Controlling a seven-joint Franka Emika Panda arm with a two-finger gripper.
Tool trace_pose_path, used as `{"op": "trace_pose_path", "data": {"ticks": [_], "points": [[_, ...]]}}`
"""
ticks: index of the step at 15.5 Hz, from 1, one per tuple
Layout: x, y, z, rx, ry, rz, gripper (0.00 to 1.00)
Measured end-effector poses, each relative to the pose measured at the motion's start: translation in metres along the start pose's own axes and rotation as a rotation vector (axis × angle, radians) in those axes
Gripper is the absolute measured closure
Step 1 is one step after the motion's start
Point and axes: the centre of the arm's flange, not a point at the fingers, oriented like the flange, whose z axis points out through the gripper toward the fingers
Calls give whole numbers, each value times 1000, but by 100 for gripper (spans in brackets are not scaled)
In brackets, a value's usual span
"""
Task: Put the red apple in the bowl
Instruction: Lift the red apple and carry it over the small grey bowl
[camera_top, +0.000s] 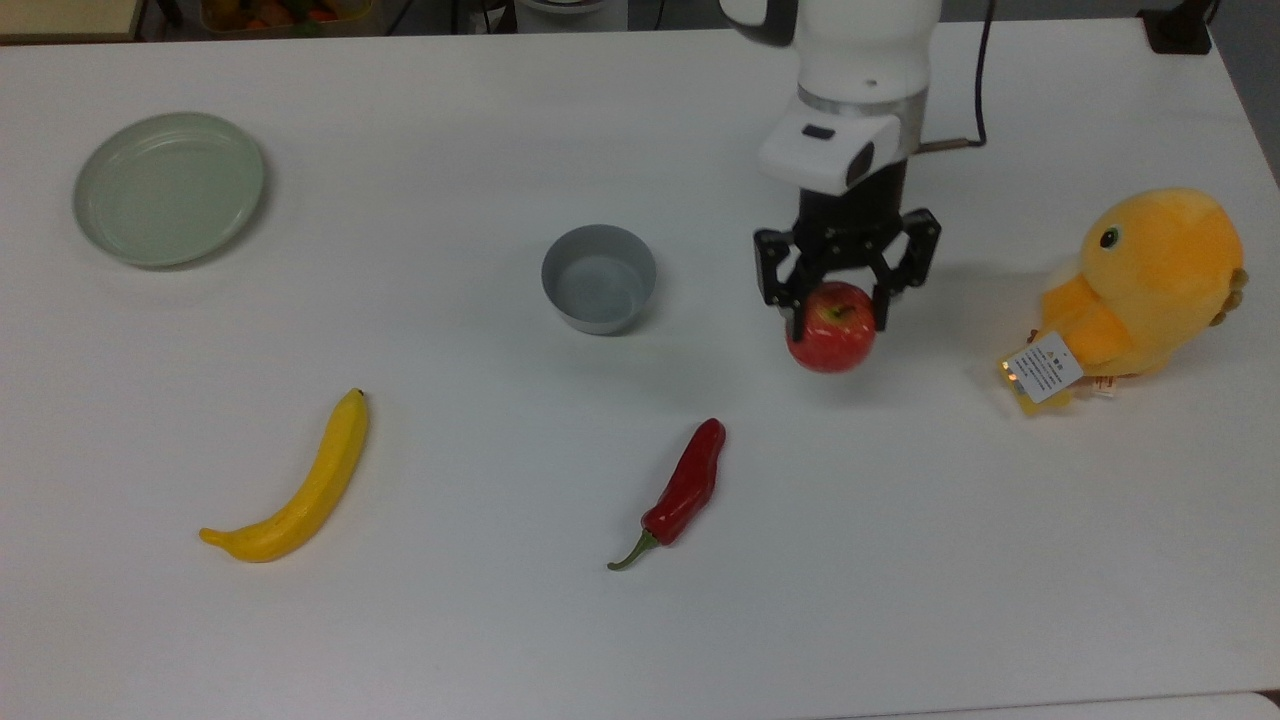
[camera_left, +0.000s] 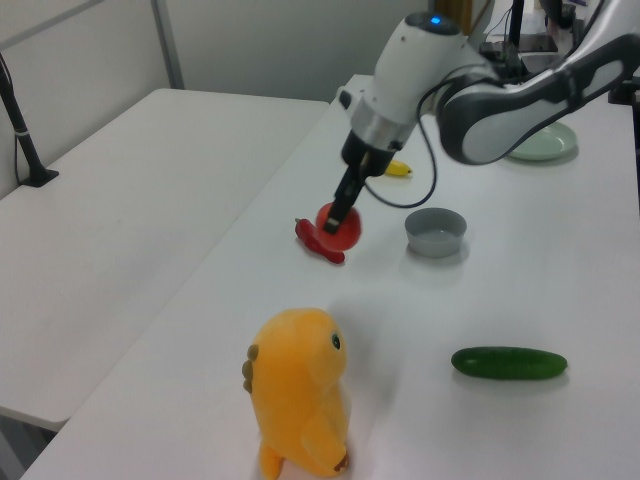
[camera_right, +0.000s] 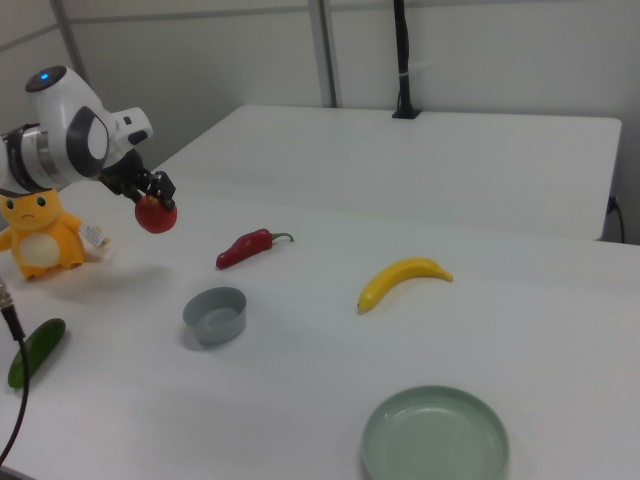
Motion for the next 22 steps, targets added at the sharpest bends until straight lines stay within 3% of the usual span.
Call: {"op": "trace_pose_path", "data": {"ticks": [9,16,22], "points": [[-50,65,-61,-105,-115,60,29],[-58,104,-57,-141,-153,114,29],[-66,108,-49,-147,-178,117,29]]}}
